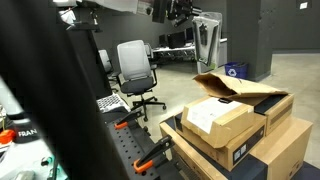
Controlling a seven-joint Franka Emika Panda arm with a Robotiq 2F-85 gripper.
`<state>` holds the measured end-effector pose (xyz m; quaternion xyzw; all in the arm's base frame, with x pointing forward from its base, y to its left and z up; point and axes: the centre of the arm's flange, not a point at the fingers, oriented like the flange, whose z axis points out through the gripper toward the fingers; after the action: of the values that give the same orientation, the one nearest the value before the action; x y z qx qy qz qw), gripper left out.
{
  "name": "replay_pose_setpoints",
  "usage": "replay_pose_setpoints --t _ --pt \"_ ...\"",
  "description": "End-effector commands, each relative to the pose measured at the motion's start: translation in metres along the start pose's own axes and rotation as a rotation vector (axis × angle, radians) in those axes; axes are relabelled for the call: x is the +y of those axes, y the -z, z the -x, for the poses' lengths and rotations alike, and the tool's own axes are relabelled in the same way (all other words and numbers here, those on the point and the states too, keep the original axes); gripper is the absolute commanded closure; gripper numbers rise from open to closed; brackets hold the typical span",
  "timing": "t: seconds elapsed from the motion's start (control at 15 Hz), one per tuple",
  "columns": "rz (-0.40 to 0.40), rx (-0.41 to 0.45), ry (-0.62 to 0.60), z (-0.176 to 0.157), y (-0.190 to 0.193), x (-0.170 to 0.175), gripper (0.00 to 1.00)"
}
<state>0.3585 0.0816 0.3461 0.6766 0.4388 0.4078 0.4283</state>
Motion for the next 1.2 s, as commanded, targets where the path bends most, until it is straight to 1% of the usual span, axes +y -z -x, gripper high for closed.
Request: replay_pose_setpoints --t 0.0,0.4,1.13 --pt "0.03 -0.001 -0.014 0.001 0.011 0.005 1.0" --pt "0.027 -0.005 -0.012 0.0 0.01 0.004 1.0" --pt "-0.053 -0.044 0.001 0.006 -0.003 -0.022 1.0"
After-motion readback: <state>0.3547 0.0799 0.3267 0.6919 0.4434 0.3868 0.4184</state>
